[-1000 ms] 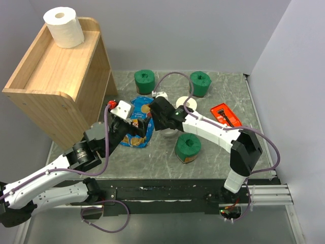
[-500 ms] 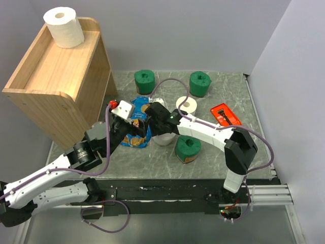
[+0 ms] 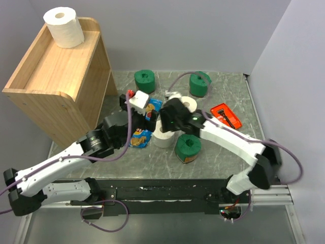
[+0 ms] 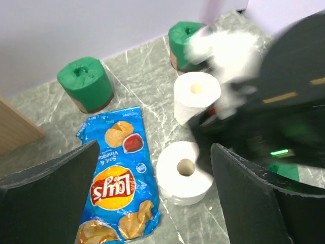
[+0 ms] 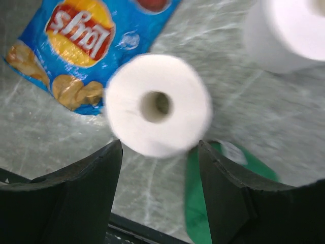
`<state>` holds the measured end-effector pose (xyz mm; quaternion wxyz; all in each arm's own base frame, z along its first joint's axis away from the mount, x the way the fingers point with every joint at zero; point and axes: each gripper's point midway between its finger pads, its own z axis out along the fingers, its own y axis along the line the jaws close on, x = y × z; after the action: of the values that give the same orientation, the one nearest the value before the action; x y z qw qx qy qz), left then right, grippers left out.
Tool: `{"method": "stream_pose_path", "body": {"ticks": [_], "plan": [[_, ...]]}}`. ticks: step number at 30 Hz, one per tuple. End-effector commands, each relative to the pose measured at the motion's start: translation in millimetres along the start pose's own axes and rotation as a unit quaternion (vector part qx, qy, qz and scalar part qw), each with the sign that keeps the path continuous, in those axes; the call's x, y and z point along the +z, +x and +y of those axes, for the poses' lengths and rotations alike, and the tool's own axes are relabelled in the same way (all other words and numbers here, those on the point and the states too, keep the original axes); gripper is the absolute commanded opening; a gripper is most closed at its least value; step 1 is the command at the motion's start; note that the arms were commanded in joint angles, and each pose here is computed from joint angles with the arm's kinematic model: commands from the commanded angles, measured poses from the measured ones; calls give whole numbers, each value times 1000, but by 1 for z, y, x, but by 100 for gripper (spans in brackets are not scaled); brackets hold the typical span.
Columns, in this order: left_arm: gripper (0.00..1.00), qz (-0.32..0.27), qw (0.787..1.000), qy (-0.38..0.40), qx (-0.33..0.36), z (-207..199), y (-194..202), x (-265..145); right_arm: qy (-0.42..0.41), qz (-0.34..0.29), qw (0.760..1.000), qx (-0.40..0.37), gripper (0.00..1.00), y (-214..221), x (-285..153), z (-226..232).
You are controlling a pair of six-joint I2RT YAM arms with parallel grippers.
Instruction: Place and organize the paper towels onto the shelf
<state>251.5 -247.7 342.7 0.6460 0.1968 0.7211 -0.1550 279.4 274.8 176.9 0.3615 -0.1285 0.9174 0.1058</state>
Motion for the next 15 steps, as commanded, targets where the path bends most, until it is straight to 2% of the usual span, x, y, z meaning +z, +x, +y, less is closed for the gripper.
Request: {"method": "stream_pose_path", "body": {"ticks": [1, 3, 7, 15], "plan": [[99, 53, 998, -22, -1, -6, 8, 15, 48, -63, 996, 52, 68, -14, -46, -58], [97, 91, 996, -19, 9, -17, 29, 29, 74, -68, 993, 68, 68, -3, -52, -83], [95, 172, 985, -18, 18, -39, 70, 56, 76, -126, 983, 106, 68, -1, -86, -108], [86, 255, 966, 28, -9, -91, 110, 96, 75, -183, 971, 137, 68, 18, -110, -130]]}}
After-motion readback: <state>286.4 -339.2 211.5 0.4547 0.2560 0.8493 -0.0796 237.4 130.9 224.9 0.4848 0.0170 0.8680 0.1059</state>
